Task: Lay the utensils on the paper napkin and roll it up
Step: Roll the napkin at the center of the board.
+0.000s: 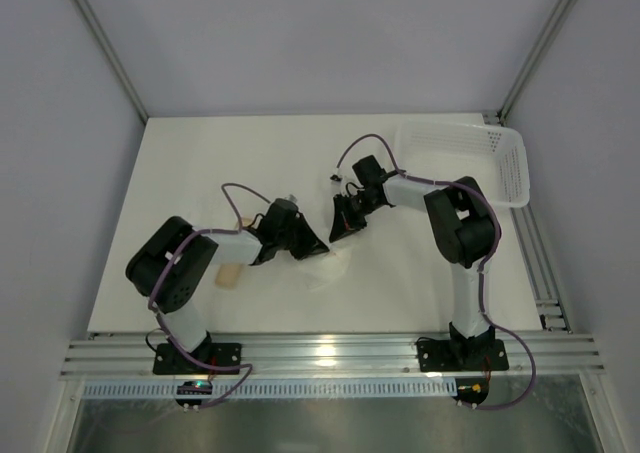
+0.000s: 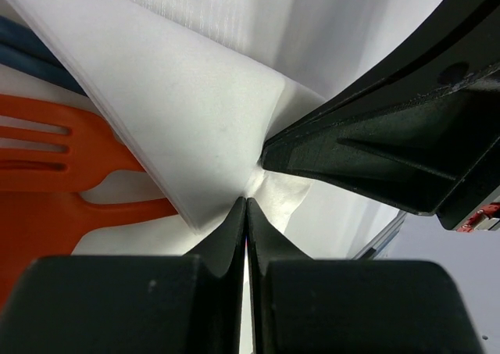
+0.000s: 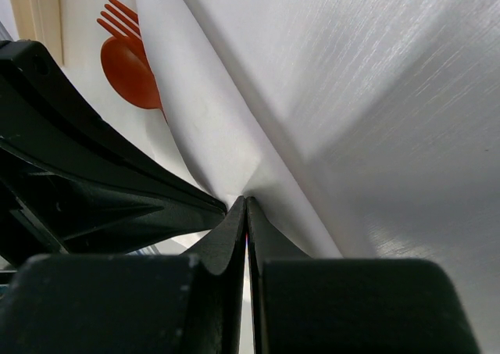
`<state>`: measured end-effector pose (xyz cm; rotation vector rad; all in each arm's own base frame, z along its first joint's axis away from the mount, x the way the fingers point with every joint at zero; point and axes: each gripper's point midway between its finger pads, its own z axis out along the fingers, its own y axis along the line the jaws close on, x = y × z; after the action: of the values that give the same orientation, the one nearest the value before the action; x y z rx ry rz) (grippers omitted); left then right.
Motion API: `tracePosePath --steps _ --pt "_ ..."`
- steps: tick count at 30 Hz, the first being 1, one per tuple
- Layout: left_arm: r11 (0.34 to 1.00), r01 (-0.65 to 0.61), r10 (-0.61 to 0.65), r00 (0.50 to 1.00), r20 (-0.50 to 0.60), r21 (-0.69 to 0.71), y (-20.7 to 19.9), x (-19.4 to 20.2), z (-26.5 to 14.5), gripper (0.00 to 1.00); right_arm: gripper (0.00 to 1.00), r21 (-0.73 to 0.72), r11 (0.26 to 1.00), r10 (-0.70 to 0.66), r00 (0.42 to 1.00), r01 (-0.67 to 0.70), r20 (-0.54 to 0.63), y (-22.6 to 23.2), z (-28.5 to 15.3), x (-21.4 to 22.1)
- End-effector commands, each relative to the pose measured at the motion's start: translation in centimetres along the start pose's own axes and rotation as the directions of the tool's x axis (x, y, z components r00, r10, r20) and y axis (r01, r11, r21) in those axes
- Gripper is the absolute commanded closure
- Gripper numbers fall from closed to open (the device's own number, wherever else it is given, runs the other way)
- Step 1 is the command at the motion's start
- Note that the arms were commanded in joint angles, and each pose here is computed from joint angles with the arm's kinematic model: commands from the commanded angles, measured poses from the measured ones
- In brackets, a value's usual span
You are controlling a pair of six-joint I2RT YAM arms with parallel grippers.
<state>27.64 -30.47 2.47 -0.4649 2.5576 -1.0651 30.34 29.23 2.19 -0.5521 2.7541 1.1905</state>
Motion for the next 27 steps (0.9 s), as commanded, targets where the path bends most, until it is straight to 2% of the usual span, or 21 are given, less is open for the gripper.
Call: tracePosePath --steps 1,19,27 --pt "1.000 0.004 -0.005 1.000 -0.019 -0.029 1.3 1.1 0.0 1.00 0.96 0.115 0.993 -0.016 1.000 0.018 -0.020 -2.9 0.9 0.4" --pt "0.987 -0.011 0.006 1.000 -0.031 -0.161 4.0 2.0 -1.1 1.00 0.96 0.086 0.996 -0.033 0.999 0.032 0.020 -0.6 -0.5 -1.5" --pt "0.985 -0.017 0.012 0.999 -0.031 -0.170 3.8 1.8 -1.0 1.00 0.96 -0.012 0.998 -0.062 0.995 0.063 0.073 2.6 -2.9 -1.4"
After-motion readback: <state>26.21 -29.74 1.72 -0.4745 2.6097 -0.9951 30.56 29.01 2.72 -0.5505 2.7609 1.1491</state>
